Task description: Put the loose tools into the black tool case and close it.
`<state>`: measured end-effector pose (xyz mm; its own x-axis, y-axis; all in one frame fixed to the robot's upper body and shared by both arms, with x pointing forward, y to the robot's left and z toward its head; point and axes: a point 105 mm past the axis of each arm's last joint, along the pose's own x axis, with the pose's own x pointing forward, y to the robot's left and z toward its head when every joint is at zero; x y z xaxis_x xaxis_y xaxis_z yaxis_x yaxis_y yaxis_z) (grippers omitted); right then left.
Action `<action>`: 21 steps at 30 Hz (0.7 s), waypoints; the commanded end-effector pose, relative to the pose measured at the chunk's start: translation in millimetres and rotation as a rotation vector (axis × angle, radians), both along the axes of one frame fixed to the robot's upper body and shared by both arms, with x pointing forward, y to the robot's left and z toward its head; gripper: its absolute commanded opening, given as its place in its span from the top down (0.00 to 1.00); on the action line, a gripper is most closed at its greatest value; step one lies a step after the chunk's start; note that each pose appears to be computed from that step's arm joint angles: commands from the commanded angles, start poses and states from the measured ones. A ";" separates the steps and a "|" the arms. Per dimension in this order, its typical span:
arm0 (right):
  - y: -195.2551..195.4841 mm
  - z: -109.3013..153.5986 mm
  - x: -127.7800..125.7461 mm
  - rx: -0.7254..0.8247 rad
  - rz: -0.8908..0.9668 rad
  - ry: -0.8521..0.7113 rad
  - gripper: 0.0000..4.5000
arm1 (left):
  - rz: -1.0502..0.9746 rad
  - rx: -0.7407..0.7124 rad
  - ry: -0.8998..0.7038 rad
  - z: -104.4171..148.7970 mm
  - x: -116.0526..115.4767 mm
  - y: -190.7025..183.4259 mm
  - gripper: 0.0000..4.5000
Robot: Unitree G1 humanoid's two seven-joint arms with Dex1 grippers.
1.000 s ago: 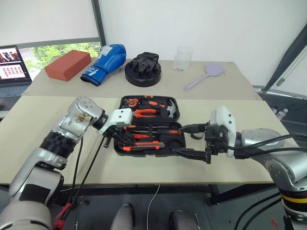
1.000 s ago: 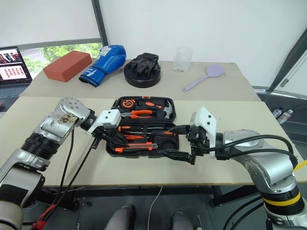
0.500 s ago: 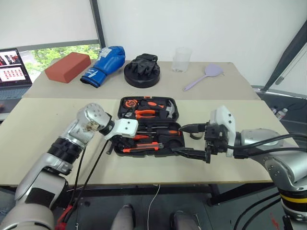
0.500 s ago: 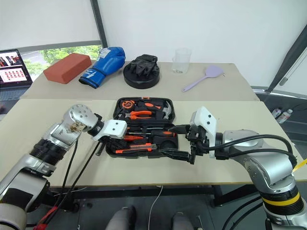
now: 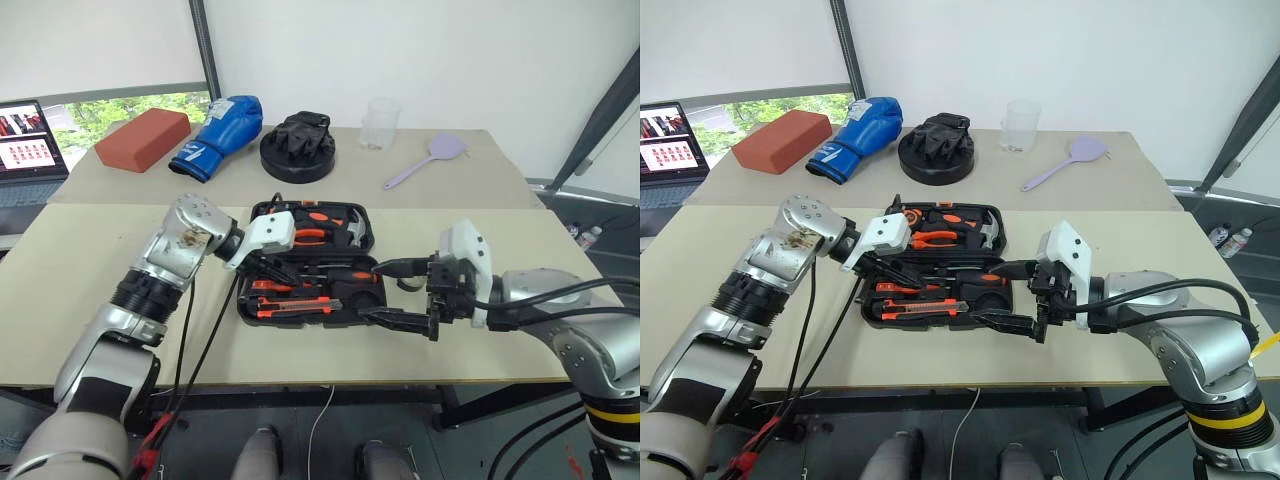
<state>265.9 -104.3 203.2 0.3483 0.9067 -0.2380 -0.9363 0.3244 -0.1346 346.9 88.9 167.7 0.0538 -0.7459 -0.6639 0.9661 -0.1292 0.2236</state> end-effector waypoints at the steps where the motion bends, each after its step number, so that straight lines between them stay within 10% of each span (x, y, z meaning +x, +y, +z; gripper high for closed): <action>1: -0.5 12.8 0.2 0.008 -0.002 -0.048 0.00 | -0.017 0.072 -0.076 -17.5 6.0 -7.7 0.69; 8: -4.3 11.9 0.2 0.010 -0.024 -0.043 0.00 | -0.049 0.097 -0.071 -34.4 4.1 -13.2 1.00; 21: -6.5 10.2 1.6 0.018 -0.044 -0.038 0.00 | -0.103 0.066 -0.067 -28.8 -3.6 -20.1 1.00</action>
<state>268.8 -107.1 203.2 0.3797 0.8959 -0.2308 -0.9244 0.3579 -0.1318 346.5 72.0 135.1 0.0269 -0.6938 -0.7196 0.9430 -0.2213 0.2487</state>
